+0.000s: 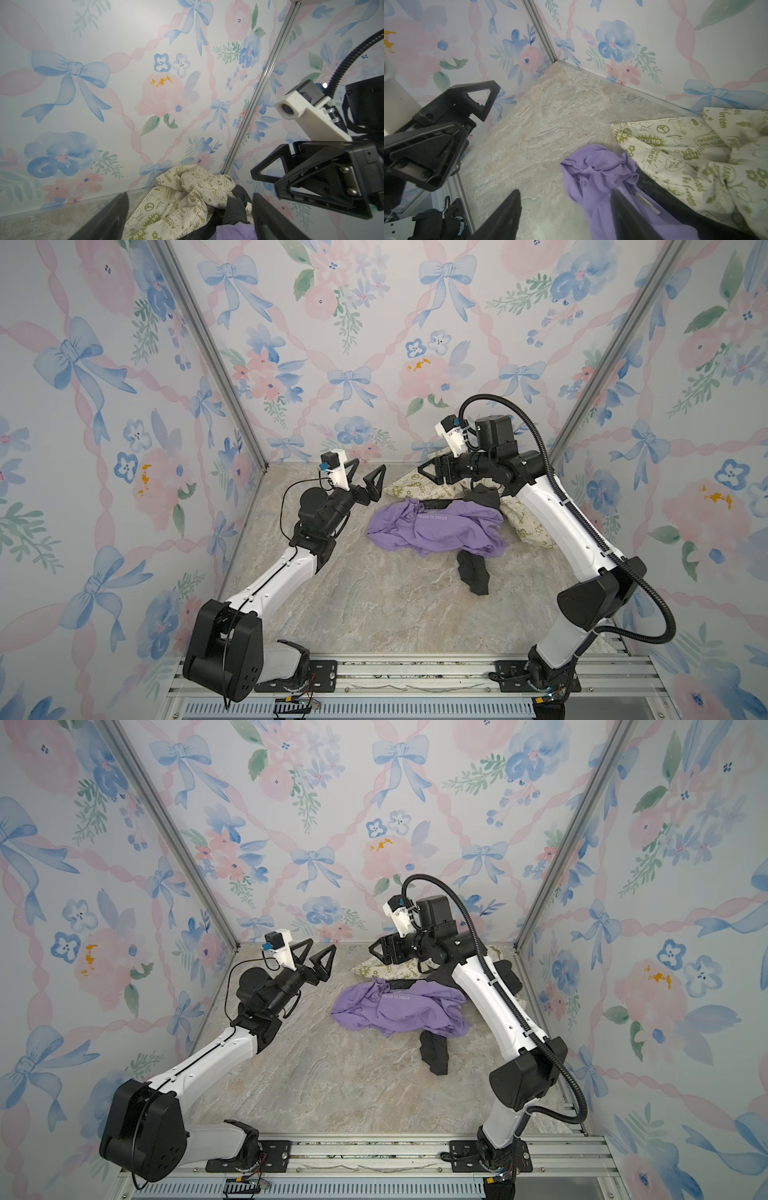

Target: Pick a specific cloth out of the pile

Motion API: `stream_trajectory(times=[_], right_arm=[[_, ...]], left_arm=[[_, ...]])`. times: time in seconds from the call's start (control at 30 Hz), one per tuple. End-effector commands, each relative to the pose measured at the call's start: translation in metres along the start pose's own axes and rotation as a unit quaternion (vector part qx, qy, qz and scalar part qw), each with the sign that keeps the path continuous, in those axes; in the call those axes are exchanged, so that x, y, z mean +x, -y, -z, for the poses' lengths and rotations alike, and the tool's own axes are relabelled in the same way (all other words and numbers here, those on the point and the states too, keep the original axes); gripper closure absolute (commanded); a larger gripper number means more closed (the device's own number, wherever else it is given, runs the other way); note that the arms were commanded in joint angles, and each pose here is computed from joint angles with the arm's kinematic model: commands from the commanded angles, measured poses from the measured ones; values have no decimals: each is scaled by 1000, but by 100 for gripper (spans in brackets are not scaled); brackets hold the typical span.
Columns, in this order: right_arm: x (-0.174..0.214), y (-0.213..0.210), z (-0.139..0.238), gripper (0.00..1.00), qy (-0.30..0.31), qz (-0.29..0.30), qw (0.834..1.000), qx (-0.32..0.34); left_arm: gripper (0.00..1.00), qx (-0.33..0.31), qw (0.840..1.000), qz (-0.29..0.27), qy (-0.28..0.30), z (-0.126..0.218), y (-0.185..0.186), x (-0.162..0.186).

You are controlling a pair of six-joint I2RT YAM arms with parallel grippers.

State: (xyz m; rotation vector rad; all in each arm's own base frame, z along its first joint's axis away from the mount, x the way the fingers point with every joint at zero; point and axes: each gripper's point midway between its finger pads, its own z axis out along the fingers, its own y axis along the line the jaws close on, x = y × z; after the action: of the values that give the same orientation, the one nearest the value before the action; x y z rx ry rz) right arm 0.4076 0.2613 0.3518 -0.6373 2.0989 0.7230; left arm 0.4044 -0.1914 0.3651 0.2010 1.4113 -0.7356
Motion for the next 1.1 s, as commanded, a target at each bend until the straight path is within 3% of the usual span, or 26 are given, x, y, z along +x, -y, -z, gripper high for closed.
stream_trajectory(times=[0.0,0.13,0.27,0.4,0.77,1.07], right_arm=[[5,27,32,27,8,8,997,70],[15,61,49,26,17,-21,990,140],[10,87,73,24,65,-57,977,195],[4,99,91,21,103,-77,967,218],[16,99,102,1,78,-51,969,231],[21,98,107,0,68,-46,969,234]], left_arm=[[9,32,998,-28,-50,-16,16,18],[9,55,990,-70,-109,-32,38,52],[10,72,971,-104,-202,-48,56,104],[17,89,952,-100,-275,-57,69,153],[27,128,913,-108,-373,-60,115,249],[37,114,889,-104,-431,-58,116,300]])
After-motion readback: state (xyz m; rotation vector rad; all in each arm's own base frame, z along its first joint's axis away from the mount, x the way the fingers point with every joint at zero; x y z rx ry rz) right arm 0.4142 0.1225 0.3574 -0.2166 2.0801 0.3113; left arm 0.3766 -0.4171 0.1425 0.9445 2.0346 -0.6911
